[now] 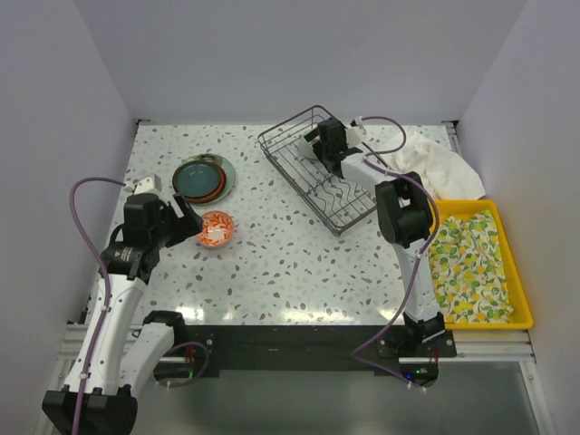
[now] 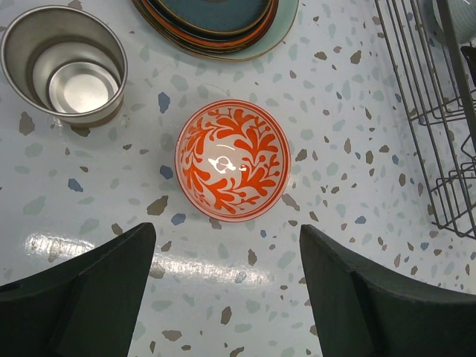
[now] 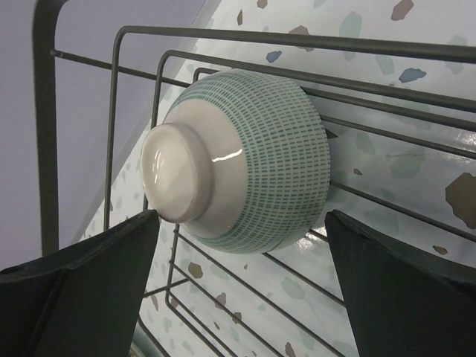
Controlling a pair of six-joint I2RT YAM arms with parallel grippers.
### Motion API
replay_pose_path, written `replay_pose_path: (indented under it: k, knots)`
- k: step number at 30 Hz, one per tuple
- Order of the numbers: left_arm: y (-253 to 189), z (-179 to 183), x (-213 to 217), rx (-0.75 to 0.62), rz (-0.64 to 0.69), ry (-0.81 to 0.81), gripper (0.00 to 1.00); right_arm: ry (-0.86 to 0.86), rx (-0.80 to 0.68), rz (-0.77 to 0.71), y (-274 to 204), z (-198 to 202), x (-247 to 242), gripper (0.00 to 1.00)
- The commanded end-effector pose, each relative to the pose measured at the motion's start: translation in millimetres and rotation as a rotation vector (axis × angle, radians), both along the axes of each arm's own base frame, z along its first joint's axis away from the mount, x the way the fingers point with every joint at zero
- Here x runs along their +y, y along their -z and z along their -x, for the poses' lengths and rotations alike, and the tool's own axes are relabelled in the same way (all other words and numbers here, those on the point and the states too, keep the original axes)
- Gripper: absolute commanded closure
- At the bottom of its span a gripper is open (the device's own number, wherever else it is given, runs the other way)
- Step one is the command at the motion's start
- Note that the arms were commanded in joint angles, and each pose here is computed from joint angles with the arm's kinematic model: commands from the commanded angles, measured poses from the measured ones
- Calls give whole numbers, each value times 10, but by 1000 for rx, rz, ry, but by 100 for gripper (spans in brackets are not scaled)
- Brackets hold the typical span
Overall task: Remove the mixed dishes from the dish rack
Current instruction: Pick up the bowl from the dish rack.
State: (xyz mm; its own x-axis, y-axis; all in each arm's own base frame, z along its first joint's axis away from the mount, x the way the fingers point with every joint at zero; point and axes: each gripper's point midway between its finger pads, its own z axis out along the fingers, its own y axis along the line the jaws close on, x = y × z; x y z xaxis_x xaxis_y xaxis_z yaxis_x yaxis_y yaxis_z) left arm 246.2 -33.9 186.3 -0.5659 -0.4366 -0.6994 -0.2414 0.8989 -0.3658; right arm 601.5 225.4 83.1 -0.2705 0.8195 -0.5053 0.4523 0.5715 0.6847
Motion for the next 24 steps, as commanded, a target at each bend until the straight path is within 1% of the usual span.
replay_pose_path:
  k: [1,5,6,8,16,19,22,24]
  knots:
    - [-142,-49,1,-37,-3,-3,16,118,-1,-49,154,-24,-171,2]
    - [-141,-54,7,-37,-6,-5,17,163,-21,-112,245,-3,-214,2]
    - [-151,-54,7,-40,-6,-5,16,167,-53,-139,199,-37,-206,2]
    - [-147,-56,10,-39,-7,-6,17,179,-64,-166,232,-42,-225,2]
    - [-141,-73,9,-44,-4,-10,16,193,-79,-215,266,-85,-214,3]
    - [-139,-84,2,-45,1,-10,17,197,-83,-217,262,-111,-220,4]
    - [-148,-90,6,-49,2,-14,17,201,-76,-216,292,-110,-231,8]
    - [-154,-95,5,-53,2,-14,17,203,-75,-215,299,-110,-242,14]
